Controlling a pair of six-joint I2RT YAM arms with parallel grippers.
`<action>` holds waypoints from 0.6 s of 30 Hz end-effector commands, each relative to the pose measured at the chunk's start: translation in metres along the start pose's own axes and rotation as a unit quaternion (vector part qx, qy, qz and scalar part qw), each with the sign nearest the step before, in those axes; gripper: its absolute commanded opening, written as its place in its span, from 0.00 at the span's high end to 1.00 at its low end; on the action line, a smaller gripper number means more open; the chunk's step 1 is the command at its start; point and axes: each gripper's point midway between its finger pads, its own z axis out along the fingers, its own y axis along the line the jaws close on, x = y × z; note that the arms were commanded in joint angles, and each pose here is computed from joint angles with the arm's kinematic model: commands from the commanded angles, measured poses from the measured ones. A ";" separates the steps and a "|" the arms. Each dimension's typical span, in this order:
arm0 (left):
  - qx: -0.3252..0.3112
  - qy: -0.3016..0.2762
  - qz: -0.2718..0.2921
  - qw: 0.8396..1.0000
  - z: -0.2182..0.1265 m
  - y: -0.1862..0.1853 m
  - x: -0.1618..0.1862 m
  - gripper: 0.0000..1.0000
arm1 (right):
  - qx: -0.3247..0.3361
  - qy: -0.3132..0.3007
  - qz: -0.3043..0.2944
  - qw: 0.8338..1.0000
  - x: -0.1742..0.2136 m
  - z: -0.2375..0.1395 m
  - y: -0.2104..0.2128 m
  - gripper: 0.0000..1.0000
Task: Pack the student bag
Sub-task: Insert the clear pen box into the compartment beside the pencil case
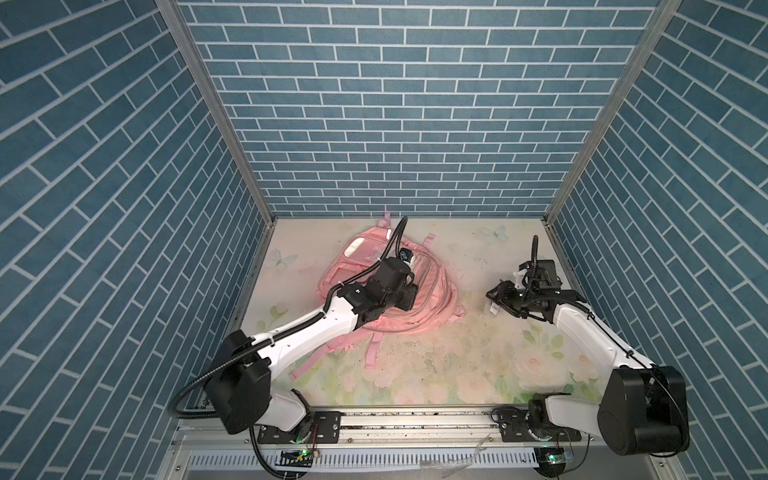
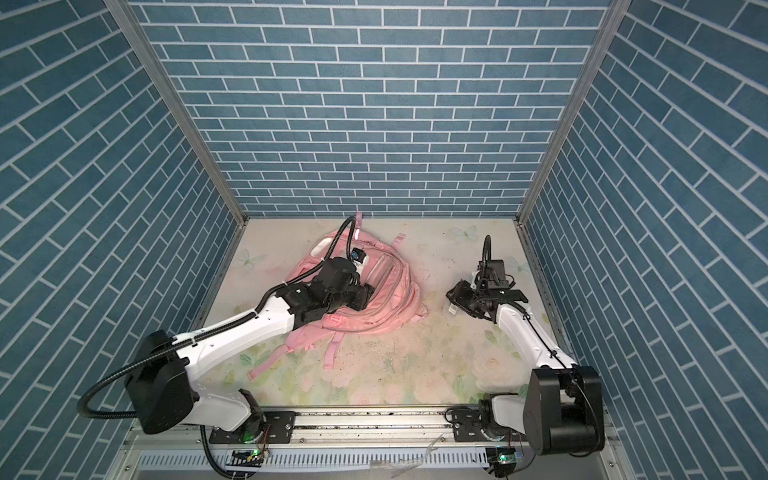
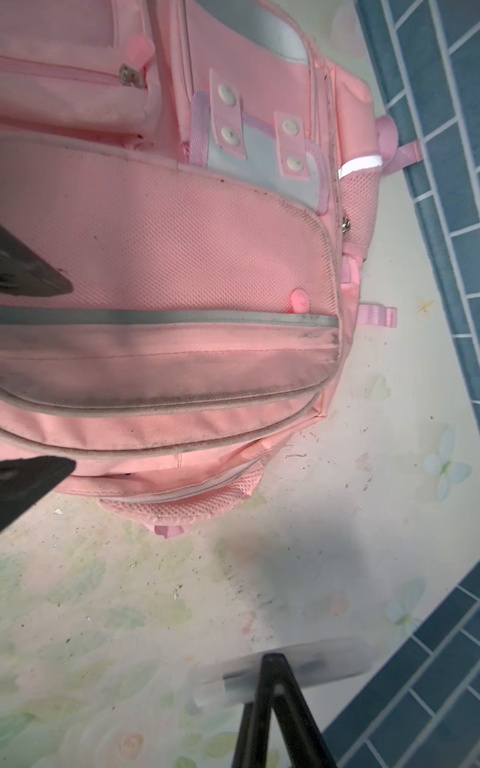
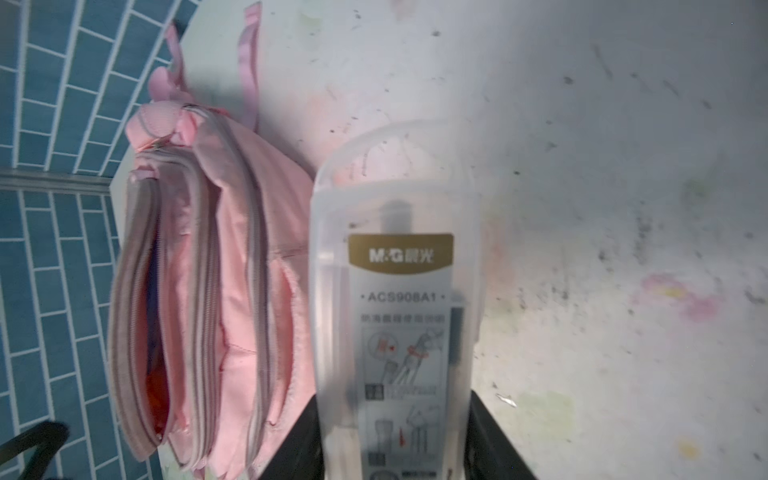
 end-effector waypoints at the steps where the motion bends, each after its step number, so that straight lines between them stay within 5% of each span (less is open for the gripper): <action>1: -0.016 0.022 0.010 1.000 0.009 -0.002 0.000 0.37 | -0.034 -0.005 0.007 0.999 -0.006 0.008 0.022 0.59; 15: -0.097 0.058 0.014 0.993 0.038 0.013 0.017 0.38 | -0.056 0.023 0.001 0.998 0.014 0.028 0.030 0.59; 18: -0.109 0.059 0.013 0.992 0.041 0.017 0.017 0.46 | -0.058 0.020 0.001 0.998 0.014 0.027 0.030 0.60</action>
